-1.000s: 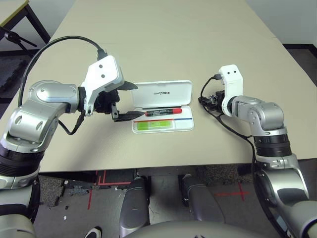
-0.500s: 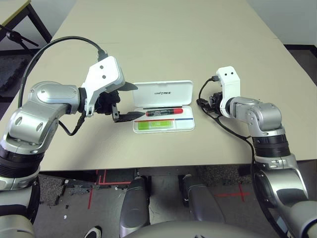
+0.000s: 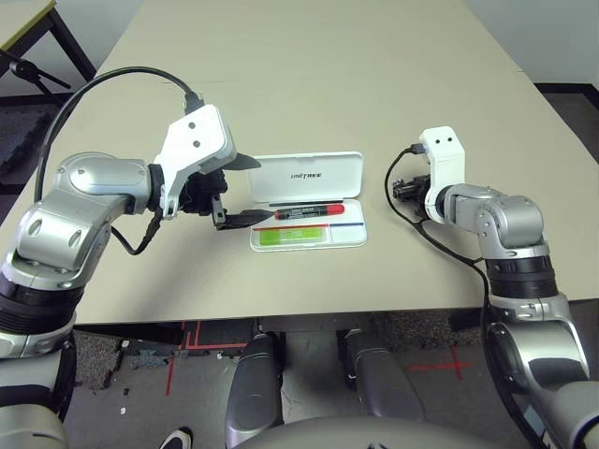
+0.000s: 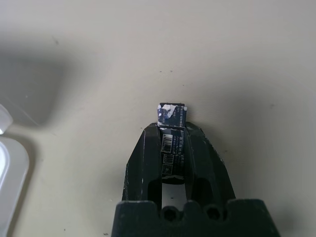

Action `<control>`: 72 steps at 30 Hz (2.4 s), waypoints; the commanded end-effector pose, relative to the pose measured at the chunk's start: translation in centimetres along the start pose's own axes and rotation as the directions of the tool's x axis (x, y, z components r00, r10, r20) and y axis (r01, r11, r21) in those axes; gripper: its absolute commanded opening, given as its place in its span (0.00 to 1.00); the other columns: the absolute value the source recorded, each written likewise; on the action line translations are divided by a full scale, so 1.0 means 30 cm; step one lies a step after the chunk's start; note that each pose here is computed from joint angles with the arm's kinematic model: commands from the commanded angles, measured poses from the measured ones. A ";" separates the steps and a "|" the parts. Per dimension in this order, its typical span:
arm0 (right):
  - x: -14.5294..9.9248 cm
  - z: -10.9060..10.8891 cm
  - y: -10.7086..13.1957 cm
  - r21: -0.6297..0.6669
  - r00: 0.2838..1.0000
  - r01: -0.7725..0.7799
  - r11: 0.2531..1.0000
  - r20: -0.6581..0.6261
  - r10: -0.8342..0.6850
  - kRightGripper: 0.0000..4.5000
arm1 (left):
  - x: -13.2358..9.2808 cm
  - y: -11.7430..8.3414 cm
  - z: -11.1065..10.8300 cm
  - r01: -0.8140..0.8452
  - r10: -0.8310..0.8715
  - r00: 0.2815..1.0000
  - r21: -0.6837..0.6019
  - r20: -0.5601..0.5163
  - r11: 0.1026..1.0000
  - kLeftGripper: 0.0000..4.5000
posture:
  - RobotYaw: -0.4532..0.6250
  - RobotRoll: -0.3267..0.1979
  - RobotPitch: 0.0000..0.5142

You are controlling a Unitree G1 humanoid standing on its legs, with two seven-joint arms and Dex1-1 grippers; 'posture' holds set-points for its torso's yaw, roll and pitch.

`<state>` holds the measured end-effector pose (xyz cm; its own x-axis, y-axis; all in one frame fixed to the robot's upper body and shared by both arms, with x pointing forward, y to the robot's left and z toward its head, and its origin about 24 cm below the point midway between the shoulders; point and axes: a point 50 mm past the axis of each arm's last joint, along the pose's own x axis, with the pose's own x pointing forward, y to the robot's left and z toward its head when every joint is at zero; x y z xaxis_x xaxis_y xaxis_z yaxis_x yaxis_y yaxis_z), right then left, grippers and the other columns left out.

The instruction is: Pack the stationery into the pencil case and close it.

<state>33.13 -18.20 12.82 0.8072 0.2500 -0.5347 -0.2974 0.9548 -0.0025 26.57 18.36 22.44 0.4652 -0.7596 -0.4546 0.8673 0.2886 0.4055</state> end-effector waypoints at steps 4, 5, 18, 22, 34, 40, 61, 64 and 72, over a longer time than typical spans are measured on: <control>-0.039 0.048 -0.045 -0.254 0.996 -0.068 0.965 0.045 0.082 0.07 | 0.004 -0.002 -0.001 0.013 -0.013 1.000 0.006 -0.010 1.000 1.00 | 0.32 0.62 0.32; -0.048 0.058 -0.055 -0.307 0.994 -0.080 0.948 0.047 0.099 0.07 | 0.003 0.000 -0.002 0.009 -0.009 1.000 0.006 -0.012 1.000 1.00 | 0.32 0.62 0.32; -0.142 0.141 -0.086 -0.692 0.897 -0.375 0.617 -0.102 0.430 0.07 | -0.018 0.006 -0.011 0.002 -0.002 0.999 0.008 -0.036 1.000 1.00 | 0.33 0.62 0.33; -0.162 0.148 -0.035 -0.712 0.814 -0.484 0.508 -0.153 0.561 0.07 | -0.020 0.005 -0.010 0.002 -0.001 0.999 0.005 -0.038 1.000 1.00 | 0.33 0.62 0.33; -0.159 0.148 0.131 -0.755 0.656 -0.597 0.270 -0.267 0.706 0.07 | -0.006 -0.002 -0.013 0.011 -0.011 0.999 0.001 -0.040 1.000 1.00 | 0.33 0.62 0.33; -0.130 0.109 0.181 -0.754 0.628 -0.614 0.232 -0.289 0.722 0.07 | -0.005 -0.009 -0.017 0.011 -0.011 0.999 -0.003 -0.043 1.000 1.00 | 0.34 0.62 0.34; -0.049 0.023 0.227 -0.760 0.639 -0.611 0.219 -0.311 0.703 0.15 | -0.021 0.000 -0.027 -0.019 0.019 0.998 -0.003 -0.068 1.000 1.00 | 0.35 0.62 0.34; -0.052 0.036 0.228 -0.765 0.643 -0.599 0.235 -0.285 0.711 0.38 | -0.022 0.000 -0.027 -0.020 0.020 0.998 -0.003 -0.067 1.000 1.00 | 0.35 0.62 0.34; -0.110 0.083 0.149 -0.693 0.620 -0.644 0.323 -0.227 0.751 0.99 | -0.031 0.005 -0.036 -0.035 0.034 0.996 -0.009 -0.077 0.999 1.00 | 0.36 0.62 0.35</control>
<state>30.54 -13.60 15.95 0.1594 0.8171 -0.5540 -0.9657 0.0127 -0.2592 26.48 19.32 22.25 0.4949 -0.7182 -0.4891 0.8570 0.3106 0.4111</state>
